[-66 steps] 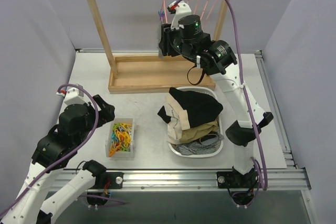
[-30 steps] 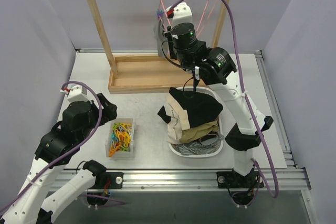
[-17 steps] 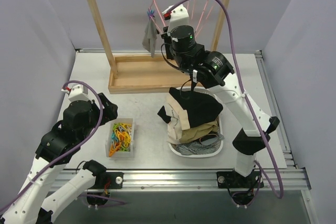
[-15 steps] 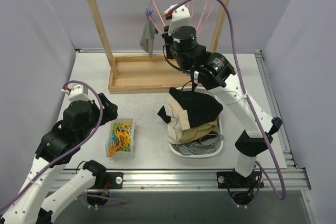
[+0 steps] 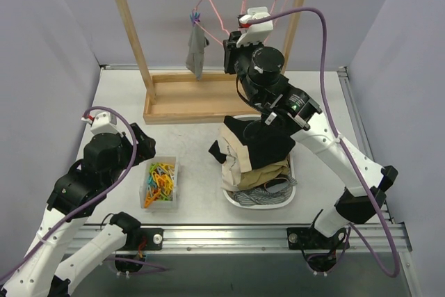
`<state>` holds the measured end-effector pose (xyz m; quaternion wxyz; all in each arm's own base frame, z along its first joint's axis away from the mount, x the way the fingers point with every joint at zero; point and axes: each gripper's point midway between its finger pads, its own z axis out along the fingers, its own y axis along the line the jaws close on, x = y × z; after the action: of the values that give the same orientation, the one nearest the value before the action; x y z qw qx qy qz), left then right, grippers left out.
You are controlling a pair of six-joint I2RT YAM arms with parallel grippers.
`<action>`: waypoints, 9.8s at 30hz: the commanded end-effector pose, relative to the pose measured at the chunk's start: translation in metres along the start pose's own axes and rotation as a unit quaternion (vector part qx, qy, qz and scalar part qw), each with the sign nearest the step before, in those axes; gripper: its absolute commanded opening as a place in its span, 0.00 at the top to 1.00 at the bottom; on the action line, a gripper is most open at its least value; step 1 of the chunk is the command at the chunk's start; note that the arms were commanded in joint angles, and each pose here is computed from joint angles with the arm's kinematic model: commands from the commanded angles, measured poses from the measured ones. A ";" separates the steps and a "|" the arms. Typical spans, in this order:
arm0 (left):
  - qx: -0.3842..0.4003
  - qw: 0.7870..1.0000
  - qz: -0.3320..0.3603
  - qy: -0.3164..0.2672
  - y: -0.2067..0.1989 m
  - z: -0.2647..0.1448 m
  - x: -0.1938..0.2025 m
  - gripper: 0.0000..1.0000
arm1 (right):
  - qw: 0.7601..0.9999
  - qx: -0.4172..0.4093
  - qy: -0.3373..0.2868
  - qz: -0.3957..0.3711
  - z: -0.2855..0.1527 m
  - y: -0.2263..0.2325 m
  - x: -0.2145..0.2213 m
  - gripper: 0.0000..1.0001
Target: Remove the underwear clipped to the hanger
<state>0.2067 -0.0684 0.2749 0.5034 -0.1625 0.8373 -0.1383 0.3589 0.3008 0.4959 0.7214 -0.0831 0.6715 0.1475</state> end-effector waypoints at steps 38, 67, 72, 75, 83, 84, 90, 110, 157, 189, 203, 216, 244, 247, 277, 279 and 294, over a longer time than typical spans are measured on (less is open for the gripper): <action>0.059 0.998 -0.025 -0.029 -0.038 -0.004 -0.035 0.06 | 0.983 -0.159 0.086 0.025 -0.052 0.046 0.020 0.40; 0.234 0.958 0.141 -0.084 -0.251 0.037 -0.214 0.06 | 0.979 -0.017 0.134 0.150 -0.194 -0.088 0.103 0.00; 0.206 0.963 0.168 -0.033 -0.242 0.066 -0.186 0.06 | 0.980 -0.010 0.135 0.144 -0.201 -0.095 0.109 0.00; 0.160 0.967 0.196 0.005 -0.223 0.087 -0.165 0.06 | 0.980 -0.011 0.139 0.142 -0.202 -0.095 0.112 0.00; 0.088 0.962 0.254 0.051 -0.195 0.127 -0.137 0.06 | 0.980 -0.003 0.146 0.139 -0.199 -0.095 0.119 0.00; 0.086 0.960 0.260 0.055 -0.195 0.133 -0.134 0.06 | 0.979 -0.003 0.146 0.139 -0.199 -0.095 0.119 0.00; 0.063 0.958 0.273 0.054 -0.189 0.151 -0.134 0.06 | 0.980 -0.003 0.146 0.139 -0.200 -0.096 0.120 0.00; 0.109 0.950 0.287 0.060 -0.211 0.185 -0.123 0.51 | 0.980 -0.004 0.163 0.115 -0.194 -0.092 0.130 0.27; 0.122 0.971 0.191 -0.082 -0.143 0.017 -0.125 0.98 | 0.981 0.030 0.158 0.106 -0.184 -0.103 0.132 0.25; 0.309 0.930 0.150 0.130 -0.074 -0.098 0.036 0.98 | 0.979 0.103 0.032 0.173 -0.220 -0.160 0.072 0.14; 0.263 0.944 0.142 0.142 -0.086 -0.062 0.037 0.98 | 0.980 0.109 0.045 0.159 -0.224 -0.164 0.088 0.12; 0.375 0.868 0.258 0.197 -0.234 -0.111 0.183 0.97 | 0.980 0.121 0.053 0.150 -0.228 -0.169 0.097 0.11; 0.196 0.965 0.174 0.018 -0.094 -0.084 0.025 0.98 | 0.979 0.129 0.067 0.140 -0.223 -0.167 0.106 0.10; 0.174 0.964 0.196 0.031 -0.089 -0.081 0.032 0.98 | 0.980 0.128 0.072 0.138 -0.220 -0.165 0.109 0.10; 0.342 0.896 0.201 0.200 -0.186 -0.095 0.186 0.97 | 0.954 0.196 0.184 0.133 -0.215 -0.164 0.182 0.03; 0.346 0.898 0.191 0.194 -0.184 -0.096 0.181 0.98 | 0.948 0.195 0.194 0.158 -0.215 -0.161 0.192 0.00; 0.339 0.903 0.191 0.184 -0.161 -0.092 0.179 0.98 | 0.904 0.014 0.206 0.375 -0.189 -0.111 0.198 0.00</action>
<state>0.0654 -0.2767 0.2223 0.3635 0.2250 0.8469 -0.3161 0.2287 0.1256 0.2325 0.4609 0.1944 0.8282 0.2529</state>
